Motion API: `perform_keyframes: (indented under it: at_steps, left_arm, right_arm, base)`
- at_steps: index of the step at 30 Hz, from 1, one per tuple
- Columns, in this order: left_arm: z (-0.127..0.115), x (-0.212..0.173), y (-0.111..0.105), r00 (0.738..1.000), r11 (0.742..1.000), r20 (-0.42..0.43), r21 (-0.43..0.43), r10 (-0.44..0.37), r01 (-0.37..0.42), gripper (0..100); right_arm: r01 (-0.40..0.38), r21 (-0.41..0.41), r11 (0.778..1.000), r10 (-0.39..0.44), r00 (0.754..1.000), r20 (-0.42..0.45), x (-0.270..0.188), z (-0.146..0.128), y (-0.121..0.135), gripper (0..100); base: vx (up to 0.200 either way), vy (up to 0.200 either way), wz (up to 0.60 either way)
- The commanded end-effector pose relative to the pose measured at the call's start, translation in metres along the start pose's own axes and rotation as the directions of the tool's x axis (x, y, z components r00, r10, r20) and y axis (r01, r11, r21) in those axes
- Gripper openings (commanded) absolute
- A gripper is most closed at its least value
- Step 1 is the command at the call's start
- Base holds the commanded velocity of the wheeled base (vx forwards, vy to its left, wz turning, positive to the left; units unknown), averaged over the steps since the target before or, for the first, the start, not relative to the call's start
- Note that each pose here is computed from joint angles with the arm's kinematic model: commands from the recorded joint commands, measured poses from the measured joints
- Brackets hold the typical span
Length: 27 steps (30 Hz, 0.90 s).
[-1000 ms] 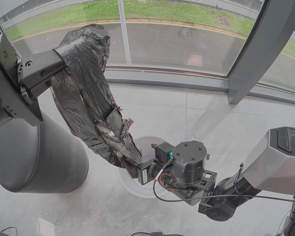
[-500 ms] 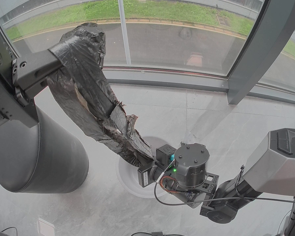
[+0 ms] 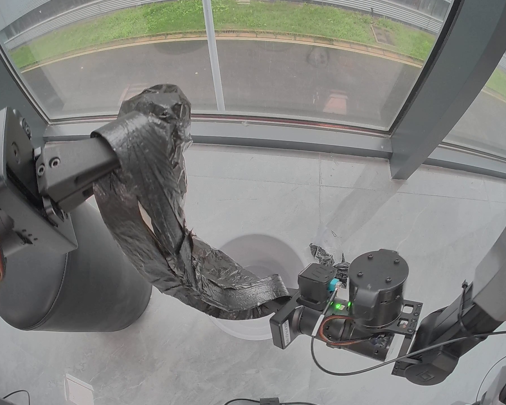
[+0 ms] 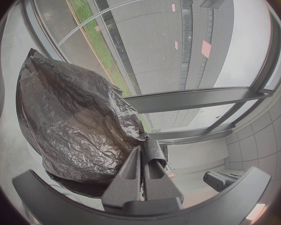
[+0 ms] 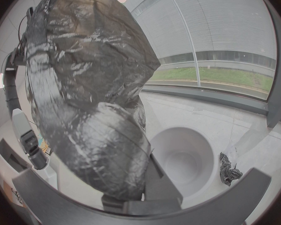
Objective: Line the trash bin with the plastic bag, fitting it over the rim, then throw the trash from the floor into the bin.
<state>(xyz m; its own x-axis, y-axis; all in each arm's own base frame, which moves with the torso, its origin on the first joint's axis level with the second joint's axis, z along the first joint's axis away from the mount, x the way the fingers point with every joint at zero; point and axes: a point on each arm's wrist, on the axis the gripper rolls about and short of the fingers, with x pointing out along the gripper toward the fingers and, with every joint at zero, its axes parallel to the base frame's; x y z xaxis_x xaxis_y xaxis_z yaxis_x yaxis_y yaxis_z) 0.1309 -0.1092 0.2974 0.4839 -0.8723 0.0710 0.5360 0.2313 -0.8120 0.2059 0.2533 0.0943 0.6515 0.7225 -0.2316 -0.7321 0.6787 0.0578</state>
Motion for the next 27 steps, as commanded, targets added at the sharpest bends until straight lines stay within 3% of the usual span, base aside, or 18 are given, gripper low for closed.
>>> perform_keyframes:
  at_steps: [1,8,11,18,20,24,27]
  left_arm:
    - [-0.005,0.002,0.012,0.999,0.999,-0.034,-0.017,0.029,-0.029,0]
    - [-0.003,-0.004,0.033,0.998,0.999,-0.057,-0.025,0.027,-0.029,0]
    - [-0.004,-0.006,0.044,0.996,1.000,-0.088,-0.026,0.007,-0.010,0]
    - [-0.007,-0.001,0.073,0.985,0.997,-0.172,-0.074,-0.012,0.000,0]
    - [-0.007,0.002,0.079,0.983,0.996,-0.184,-0.090,-0.009,-0.008,0]
    - [-0.010,0.007,0.091,0.977,0.992,-0.213,-0.119,0.007,-0.033,0]
    - [-0.012,0.009,0.096,0.973,0.990,-0.231,-0.135,0.012,-0.044,0]
  right_arm:
    - [-0.040,0.031,0.999,0.038,0.998,0.046,-0.027,0.029,-0.005,0]
    - [-0.160,0.108,0.981,0.164,0.986,-0.029,-0.061,0.058,-0.009,0]
    - [-0.218,0.142,0.966,0.231,0.969,-0.086,-0.074,0.067,-0.015,0]
    - [-0.261,0.205,0.943,0.298,0.938,-0.176,-0.082,0.069,-0.026,0]
    - [-0.277,0.241,0.930,0.325,0.926,-0.191,-0.083,0.067,-0.029,0]
    - [-0.339,0.323,0.884,0.415,0.886,-0.207,-0.084,0.067,-0.030,0]
    - [-0.335,0.339,0.879,0.421,0.879,-0.224,-0.081,0.062,-0.031,0]
  base:
    - [0.000,0.000,0.00]
    - [0.000,0.000,0.00]
    - [0.000,0.000,0.00]
    - [0.000,0.000,0.00]
    - [0.000,0.000,0.00]
    - [0.000,0.000,0.00]
    - [0.000,0.000,0.00]
